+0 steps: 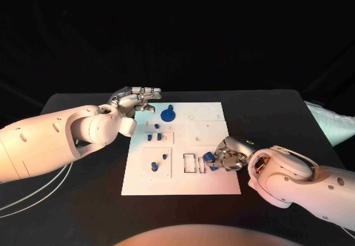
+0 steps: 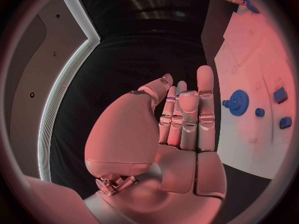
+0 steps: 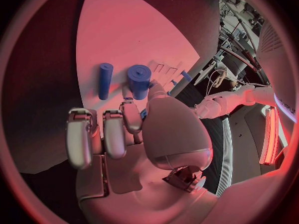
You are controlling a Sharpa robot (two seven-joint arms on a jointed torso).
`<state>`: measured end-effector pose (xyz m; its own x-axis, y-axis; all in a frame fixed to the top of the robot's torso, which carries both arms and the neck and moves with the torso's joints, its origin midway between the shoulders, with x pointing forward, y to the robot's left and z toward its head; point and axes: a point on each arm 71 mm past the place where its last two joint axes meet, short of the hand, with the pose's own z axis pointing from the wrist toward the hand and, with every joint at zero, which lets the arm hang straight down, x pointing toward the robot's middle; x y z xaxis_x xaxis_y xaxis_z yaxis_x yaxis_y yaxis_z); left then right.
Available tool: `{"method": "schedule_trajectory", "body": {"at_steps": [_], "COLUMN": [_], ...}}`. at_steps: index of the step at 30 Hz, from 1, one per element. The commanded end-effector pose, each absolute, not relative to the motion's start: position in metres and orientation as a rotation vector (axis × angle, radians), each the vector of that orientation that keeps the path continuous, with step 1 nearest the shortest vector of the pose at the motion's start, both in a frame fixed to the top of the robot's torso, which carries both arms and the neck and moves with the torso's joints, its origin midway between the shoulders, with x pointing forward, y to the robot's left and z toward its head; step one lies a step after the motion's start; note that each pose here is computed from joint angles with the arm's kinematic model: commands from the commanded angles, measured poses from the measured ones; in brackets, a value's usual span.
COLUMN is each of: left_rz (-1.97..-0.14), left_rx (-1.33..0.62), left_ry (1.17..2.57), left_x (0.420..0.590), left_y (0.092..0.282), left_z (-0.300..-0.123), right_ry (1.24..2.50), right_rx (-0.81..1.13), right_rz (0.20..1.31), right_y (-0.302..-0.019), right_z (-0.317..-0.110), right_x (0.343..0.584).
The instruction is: Assemble the parts on the task board
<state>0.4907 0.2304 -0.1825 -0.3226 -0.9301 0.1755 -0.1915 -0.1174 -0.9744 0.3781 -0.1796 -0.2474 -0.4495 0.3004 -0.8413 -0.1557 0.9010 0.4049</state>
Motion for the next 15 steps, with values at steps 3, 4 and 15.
{"method": "schedule_trajectory", "body": {"at_steps": [3, 4, 15], "left_rz": [-1.519, -1.519, -1.520], "left_rx": [-1.255, -1.255, -1.255], "left_ry": [1.532, 1.532, 1.532], "left_x": [0.4900, 0.4900, 0.4897], "left_y": [0.2277, 0.2276, 0.2276], "left_z": [-0.1815, -0.1815, -0.1813], "right_ry": [1.914, 1.913, 1.946], "right_rx": [0.240, 0.256, 0.341], "right_rz": [0.600, 0.611, 0.673], "right_y": [-0.1796, -0.1792, -0.1716], "right_z": [-0.2409, -0.2398, -0.2375], "right_x": [0.3733, 0.3725, 0.3695]}}
